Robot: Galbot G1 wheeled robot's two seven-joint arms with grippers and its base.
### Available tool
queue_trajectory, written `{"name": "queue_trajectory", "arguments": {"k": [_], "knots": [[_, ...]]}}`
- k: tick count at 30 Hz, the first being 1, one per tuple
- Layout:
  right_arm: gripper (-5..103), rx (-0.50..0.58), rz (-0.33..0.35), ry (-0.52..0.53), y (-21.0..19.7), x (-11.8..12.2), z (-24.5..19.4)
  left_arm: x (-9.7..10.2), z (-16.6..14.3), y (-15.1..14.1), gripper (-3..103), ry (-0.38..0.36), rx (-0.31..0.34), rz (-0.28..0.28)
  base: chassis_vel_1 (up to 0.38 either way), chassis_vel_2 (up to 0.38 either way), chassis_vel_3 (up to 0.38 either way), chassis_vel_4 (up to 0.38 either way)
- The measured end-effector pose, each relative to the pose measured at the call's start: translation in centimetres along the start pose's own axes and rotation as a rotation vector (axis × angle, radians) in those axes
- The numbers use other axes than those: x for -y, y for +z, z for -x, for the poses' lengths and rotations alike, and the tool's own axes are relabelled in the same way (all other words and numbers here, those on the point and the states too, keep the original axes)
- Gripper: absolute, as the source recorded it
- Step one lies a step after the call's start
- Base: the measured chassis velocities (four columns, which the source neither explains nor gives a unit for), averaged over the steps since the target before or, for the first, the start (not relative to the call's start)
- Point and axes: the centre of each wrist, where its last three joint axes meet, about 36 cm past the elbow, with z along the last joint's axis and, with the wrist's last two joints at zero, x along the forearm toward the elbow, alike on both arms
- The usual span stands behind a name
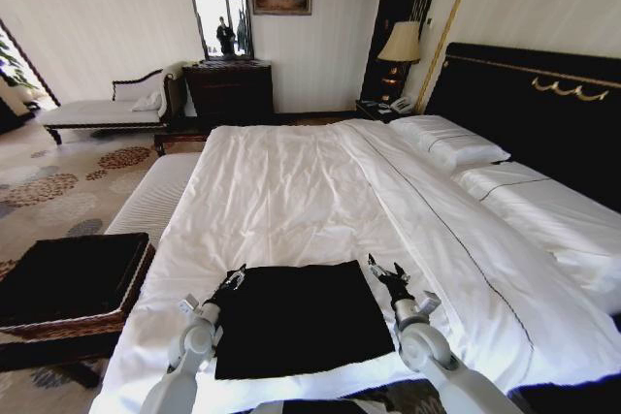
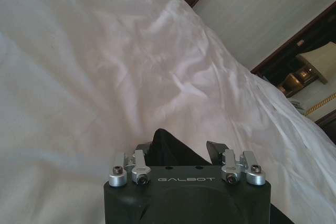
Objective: Fold the clothes on the bed and place them into the basket.
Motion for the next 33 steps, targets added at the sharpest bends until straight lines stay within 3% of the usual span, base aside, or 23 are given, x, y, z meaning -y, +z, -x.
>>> {"name": "queue_trajectory", "arguments": {"k": [1, 3, 5, 9, 11, 15, 21, 24, 33], "knots": [[100, 0.000, 0.000, 0.001, 0.0, 0.0, 0.0, 0.0, 0.0, 0.0, 60, 0.000, 0.001, 0.001, 0.000, 0.000, 0.000, 0.000], [100, 0.000, -0.001, 0.007, 0.0, 0.1, 0.2, -0.1, 0.0, -0.2, 44, -0.001, 0.003, 0.007, 0.000, 0.000, 0.000, 0.000], [100, 0.000, -0.001, 0.008, 0.1, 0.2, 0.3, -0.2, 0.0, -0.2, 44, -0.001, 0.004, 0.009, 0.000, 0.000, 0.000, 0.000], [100, 0.000, -0.004, 0.014, 0.2, 0.3, 0.7, -0.5, -0.2, -0.4, 23, -0.007, 0.009, 0.015, 0.000, 0.000, 0.000, 0.000], [100, 0.001, -0.005, 0.015, 0.2, 0.4, 0.8, -0.5, -0.3, -0.4, 23, -0.008, 0.011, 0.015, 0.000, 0.000, 0.000, 0.000], [100, 0.003, 0.011, -0.021, 0.2, 0.8, 2.2, -0.8, -0.7, -0.5, 3, -0.008, 0.025, 0.017, 0.000, 0.000, 0.000, 0.000], [100, -0.014, 0.087, -0.154, -0.2, 1.3, 4.7, -1.1, -0.8, -0.8, 1, -0.009, 0.039, 0.016, 0.000, 0.000, 0.000, 0.000], [100, -0.013, 0.087, -0.234, 0.5, 2.6, 6.3, -1.2, -0.7, -1.0, 1, -0.012, 0.048, 0.013, 0.000, 0.000, 0.000, 0.000], [100, -0.093, 0.154, -0.335, 2.5, 4.5, 6.3, -2.0, -0.4, -1.7, 1, -0.022, 0.079, -0.019, 0.000, 0.000, 0.000, 0.000]]}}
